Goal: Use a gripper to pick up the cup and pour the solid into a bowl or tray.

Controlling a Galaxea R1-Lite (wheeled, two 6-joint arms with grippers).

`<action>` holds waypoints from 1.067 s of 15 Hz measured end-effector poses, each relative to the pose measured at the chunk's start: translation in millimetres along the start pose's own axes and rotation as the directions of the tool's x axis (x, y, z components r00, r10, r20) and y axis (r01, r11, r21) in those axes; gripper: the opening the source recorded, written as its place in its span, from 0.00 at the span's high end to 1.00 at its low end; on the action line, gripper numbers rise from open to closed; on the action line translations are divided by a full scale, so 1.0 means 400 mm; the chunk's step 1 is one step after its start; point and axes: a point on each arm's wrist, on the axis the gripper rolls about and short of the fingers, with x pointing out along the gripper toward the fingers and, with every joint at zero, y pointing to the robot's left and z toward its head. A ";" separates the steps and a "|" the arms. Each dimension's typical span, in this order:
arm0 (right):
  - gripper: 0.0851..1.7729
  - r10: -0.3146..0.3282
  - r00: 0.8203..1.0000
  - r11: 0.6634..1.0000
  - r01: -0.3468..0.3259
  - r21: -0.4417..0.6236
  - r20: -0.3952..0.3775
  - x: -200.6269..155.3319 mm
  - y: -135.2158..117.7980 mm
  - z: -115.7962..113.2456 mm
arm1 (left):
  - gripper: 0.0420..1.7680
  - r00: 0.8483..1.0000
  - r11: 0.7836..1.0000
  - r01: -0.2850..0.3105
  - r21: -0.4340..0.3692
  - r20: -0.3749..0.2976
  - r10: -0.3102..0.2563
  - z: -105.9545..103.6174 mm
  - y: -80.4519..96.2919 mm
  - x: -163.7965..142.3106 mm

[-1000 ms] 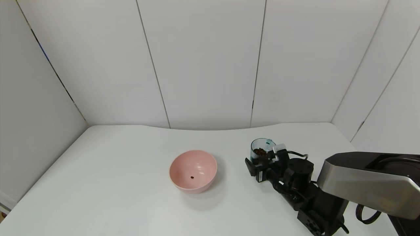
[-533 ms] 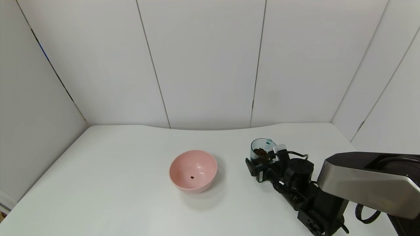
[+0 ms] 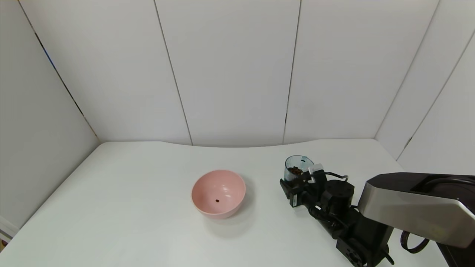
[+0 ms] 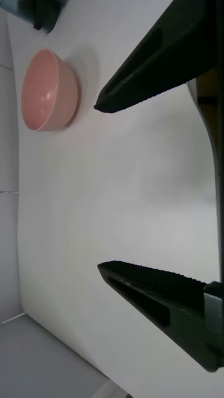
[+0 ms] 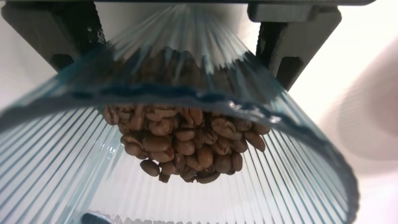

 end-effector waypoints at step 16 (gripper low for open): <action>0.26 0.022 0.998 0.999 -0.024 -0.031 -0.063 -0.018 0.013 0.069 | 0.03 1.000 1.000 0.000 0.000 0.000 0.000 0.000 0.000 0.000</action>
